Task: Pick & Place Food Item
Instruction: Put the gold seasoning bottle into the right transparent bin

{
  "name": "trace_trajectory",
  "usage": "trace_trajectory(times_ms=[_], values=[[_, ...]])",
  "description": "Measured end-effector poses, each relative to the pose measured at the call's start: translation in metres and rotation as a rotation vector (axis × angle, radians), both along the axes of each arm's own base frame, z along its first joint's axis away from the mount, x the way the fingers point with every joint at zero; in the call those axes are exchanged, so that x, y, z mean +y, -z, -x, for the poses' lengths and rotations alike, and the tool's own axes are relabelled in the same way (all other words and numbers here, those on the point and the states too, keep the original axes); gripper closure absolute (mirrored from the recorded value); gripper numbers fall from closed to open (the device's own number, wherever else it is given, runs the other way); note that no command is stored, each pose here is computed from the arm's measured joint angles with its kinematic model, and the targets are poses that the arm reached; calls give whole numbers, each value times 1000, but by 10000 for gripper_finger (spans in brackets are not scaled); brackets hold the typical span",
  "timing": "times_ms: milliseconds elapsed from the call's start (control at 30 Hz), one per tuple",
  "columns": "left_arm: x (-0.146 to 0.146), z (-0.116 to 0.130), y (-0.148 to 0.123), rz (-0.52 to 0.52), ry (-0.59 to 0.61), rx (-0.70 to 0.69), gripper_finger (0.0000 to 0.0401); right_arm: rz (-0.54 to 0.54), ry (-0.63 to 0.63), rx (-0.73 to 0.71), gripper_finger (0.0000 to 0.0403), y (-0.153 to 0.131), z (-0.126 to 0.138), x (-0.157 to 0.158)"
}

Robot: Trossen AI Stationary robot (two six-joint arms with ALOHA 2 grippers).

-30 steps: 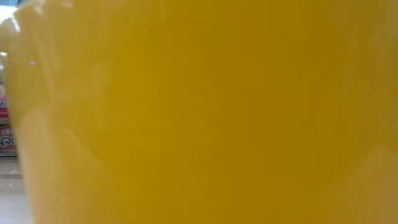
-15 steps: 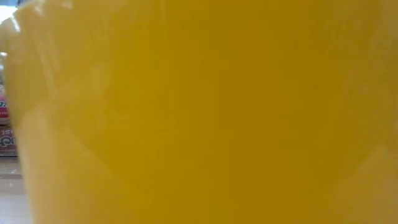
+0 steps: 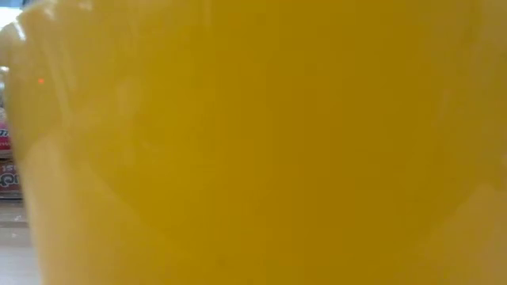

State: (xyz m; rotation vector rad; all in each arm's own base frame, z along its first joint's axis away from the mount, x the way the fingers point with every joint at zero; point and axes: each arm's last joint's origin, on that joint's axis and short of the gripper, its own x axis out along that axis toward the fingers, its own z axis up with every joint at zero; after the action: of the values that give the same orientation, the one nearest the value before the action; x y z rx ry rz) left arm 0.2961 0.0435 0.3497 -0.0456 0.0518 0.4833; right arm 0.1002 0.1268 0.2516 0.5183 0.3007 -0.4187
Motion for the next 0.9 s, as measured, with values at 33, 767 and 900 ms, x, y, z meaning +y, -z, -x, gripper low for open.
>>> trace_trajectory(times_ms=[33, 767, 900], values=[[0, 0, 0, 8, -1, -4, 77, 20, 5, 13, 137, 5, -2, 4], [-2, 0, 1, -49, 10, 32, 79, 210, 95, 125, 137, 86, -9, 49], [-2, 0, 1, -51, 11, 34, 81, 206, 87, 120, 137, 91, -4, 53]])
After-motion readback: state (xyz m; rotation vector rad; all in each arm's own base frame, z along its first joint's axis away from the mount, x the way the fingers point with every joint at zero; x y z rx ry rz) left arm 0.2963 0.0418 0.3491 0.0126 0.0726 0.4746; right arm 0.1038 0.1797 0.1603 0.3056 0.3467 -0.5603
